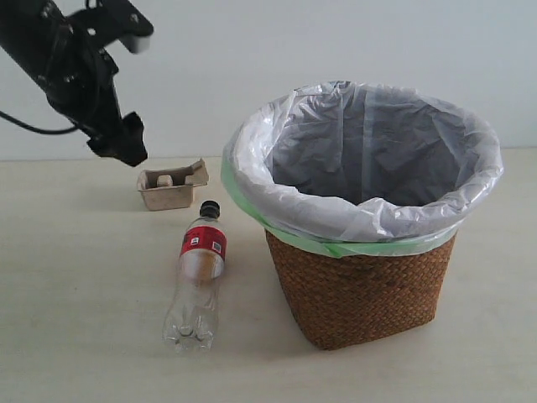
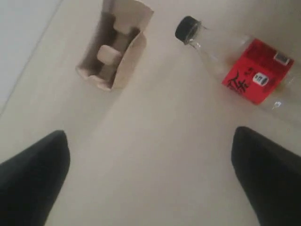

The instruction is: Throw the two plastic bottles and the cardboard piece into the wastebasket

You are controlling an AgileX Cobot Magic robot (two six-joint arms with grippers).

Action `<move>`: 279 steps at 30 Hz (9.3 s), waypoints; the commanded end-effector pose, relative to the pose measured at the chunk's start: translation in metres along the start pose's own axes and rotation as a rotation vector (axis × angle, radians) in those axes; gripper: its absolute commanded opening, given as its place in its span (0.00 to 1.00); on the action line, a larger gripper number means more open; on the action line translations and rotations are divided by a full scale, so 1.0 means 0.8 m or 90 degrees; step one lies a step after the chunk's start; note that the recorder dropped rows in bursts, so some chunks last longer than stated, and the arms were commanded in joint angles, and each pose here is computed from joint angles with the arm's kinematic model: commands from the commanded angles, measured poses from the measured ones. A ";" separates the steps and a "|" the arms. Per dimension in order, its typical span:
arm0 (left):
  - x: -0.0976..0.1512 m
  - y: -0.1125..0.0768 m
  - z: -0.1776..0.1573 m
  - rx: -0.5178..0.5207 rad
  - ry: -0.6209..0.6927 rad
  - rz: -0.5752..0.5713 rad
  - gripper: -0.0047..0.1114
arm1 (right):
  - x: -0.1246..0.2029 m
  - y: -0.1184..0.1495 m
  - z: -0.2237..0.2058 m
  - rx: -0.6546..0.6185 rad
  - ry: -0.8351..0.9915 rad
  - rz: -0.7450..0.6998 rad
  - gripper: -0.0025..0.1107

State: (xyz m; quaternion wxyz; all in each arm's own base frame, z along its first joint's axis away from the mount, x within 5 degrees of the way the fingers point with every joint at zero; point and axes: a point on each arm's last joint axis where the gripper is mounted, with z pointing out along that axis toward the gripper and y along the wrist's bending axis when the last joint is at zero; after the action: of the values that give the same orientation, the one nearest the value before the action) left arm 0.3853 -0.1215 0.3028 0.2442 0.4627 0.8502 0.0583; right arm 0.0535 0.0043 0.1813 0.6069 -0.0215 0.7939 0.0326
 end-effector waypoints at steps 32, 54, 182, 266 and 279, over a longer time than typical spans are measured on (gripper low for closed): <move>0.044 0.032 0.282 -0.178 -0.069 0.312 0.68 | -0.002 -0.001 -0.001 0.005 -0.009 -0.006 0.02; 0.041 0.043 0.212 -0.122 0.018 0.297 0.07 | -0.002 -0.001 -0.001 0.005 -0.009 -0.006 0.02; 0.076 0.115 -0.112 -0.539 0.218 -0.320 0.07 | -0.002 -0.001 -0.001 0.005 -0.009 -0.006 0.02; 0.035 -0.113 0.202 0.348 -0.007 -0.304 0.95 | -0.001 0.000 -0.001 0.004 -0.007 -0.002 0.02; 0.060 -0.065 0.174 0.193 0.211 -0.270 0.08 | -0.001 0.000 -0.001 0.004 -0.007 -0.002 0.02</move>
State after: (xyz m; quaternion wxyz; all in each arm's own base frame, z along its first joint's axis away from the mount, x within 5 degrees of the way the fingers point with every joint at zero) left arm 0.3880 -0.1430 0.1320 0.0479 0.3012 0.9493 -0.0761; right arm 0.0535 0.0043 0.1813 0.6069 -0.0215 0.7939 0.0326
